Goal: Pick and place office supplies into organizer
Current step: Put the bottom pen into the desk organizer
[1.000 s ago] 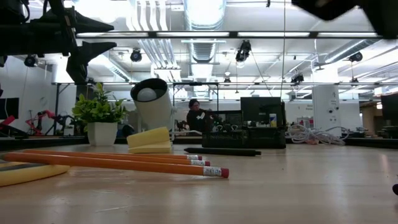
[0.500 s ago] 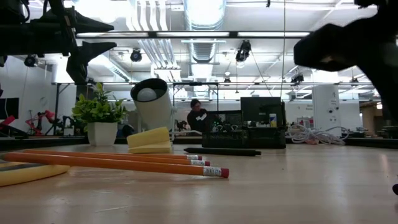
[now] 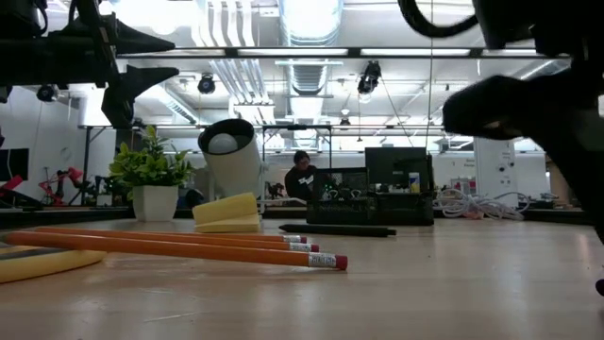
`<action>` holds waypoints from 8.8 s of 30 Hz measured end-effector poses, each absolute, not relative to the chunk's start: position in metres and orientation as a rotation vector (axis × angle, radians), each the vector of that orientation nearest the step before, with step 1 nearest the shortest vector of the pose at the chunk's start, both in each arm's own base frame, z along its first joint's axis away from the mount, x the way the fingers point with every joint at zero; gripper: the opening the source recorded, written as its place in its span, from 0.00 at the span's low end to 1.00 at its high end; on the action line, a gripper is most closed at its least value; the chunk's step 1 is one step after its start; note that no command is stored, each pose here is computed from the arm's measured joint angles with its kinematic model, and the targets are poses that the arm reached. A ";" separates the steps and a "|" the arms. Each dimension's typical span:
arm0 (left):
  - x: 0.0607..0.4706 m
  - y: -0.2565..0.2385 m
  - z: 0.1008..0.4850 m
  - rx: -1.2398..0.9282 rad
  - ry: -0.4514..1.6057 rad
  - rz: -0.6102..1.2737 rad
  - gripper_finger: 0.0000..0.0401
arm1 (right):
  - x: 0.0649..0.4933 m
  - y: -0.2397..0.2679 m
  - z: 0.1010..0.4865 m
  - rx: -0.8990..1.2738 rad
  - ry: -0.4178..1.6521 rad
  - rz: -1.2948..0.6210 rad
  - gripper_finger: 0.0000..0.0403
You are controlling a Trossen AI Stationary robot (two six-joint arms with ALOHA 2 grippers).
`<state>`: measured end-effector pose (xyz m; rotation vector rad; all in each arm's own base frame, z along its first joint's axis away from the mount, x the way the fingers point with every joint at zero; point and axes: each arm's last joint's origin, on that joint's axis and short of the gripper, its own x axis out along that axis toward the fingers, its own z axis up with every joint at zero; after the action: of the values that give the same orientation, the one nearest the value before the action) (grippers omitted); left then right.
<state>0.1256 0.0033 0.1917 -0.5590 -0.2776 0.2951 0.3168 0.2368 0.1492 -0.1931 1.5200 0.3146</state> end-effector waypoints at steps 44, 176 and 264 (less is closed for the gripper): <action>0.126 0.003 0.191 -0.584 -0.278 0.292 0.42 | 0.314 0.223 0.141 -0.169 1.573 0.345 0.04; 0.122 0.003 0.196 -0.594 -0.321 0.261 0.42 | 0.292 -0.200 0.223 0.207 0.264 -0.343 0.03; 0.122 0.003 0.197 -0.595 -0.322 0.262 0.42 | 0.307 -0.211 0.180 0.192 0.610 -0.241 0.12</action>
<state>0.1218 0.0031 0.1965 -0.5955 -0.3224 0.2615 0.3071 -0.2106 0.1805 0.1925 0.6103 -0.2410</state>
